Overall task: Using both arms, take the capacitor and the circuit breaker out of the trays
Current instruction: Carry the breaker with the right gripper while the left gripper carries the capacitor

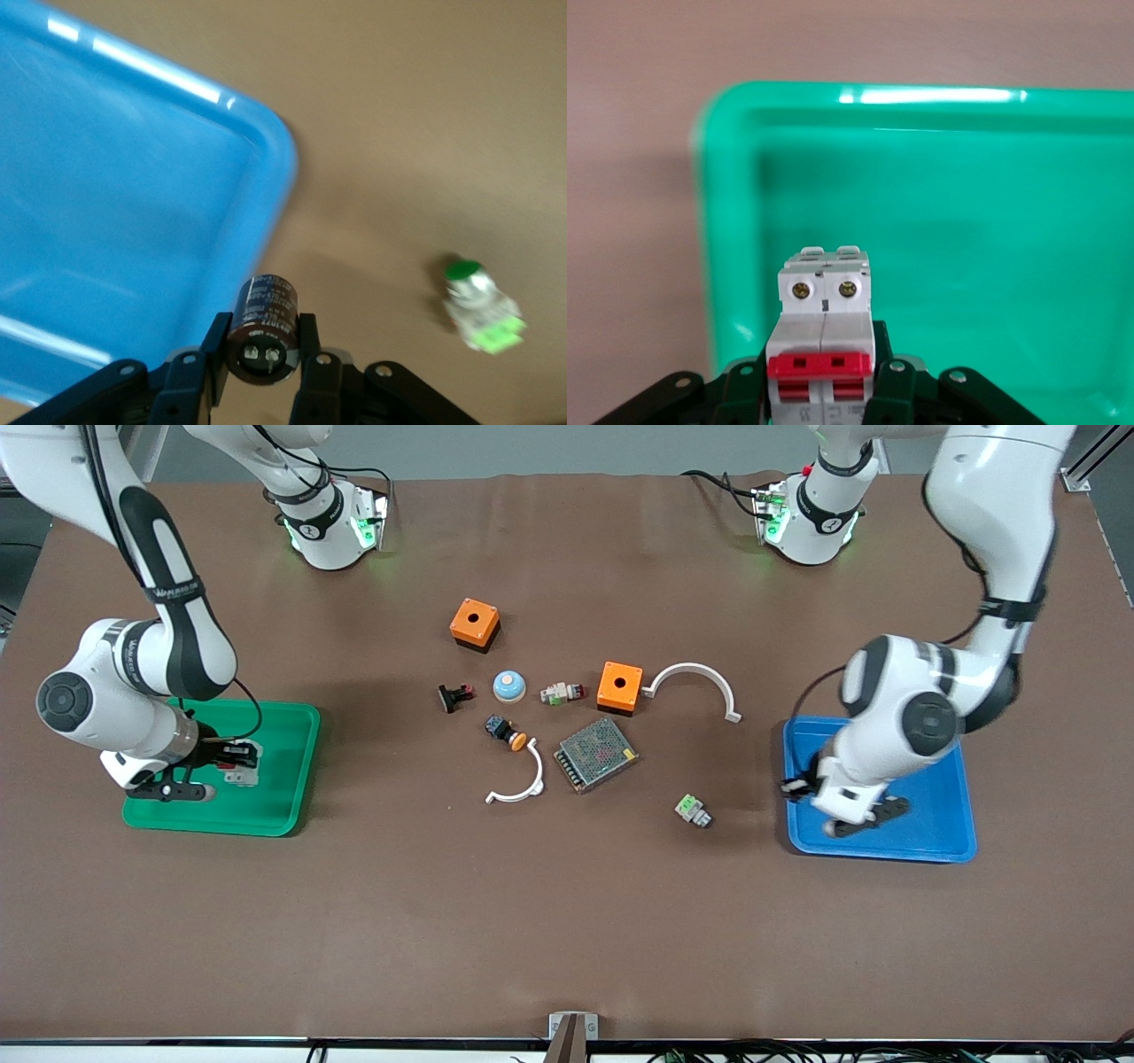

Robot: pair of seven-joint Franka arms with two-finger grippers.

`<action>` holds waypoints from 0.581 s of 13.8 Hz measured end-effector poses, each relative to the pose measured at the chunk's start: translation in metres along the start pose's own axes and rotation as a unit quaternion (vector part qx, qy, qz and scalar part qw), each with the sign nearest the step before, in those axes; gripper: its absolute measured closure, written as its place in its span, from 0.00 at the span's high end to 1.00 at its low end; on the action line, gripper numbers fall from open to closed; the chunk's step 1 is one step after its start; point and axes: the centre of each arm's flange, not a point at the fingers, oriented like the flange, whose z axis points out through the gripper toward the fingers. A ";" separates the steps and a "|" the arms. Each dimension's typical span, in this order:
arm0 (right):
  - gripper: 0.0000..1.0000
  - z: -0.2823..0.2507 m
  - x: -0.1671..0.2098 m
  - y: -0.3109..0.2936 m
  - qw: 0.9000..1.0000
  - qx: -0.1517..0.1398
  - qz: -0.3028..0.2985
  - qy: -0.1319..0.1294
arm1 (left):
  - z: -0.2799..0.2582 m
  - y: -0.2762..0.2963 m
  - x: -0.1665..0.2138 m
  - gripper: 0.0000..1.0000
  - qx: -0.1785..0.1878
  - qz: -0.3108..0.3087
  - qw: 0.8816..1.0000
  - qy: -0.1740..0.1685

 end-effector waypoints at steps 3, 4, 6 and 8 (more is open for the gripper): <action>0.40 -0.012 0.002 -0.087 1.000 0.027 -0.004 0.000 | 0.025 0.053 -0.048 0.34 0.011 -0.038 0.999 -0.012; 0.40 -0.011 -0.001 -0.117 1.000 0.027 -0.005 0.002 | 0.035 0.066 -0.061 0.34 0.015 -0.051 0.998 -0.015; 0.40 -0.007 -0.009 -0.183 1.000 0.024 0.002 0.018 | 0.051 0.087 -0.086 0.34 0.017 -0.082 0.996 -0.017; 0.40 0.002 -0.021 -0.238 0.999 0.024 0.008 0.030 | 0.068 0.101 -0.111 0.34 0.010 -0.102 0.995 -0.011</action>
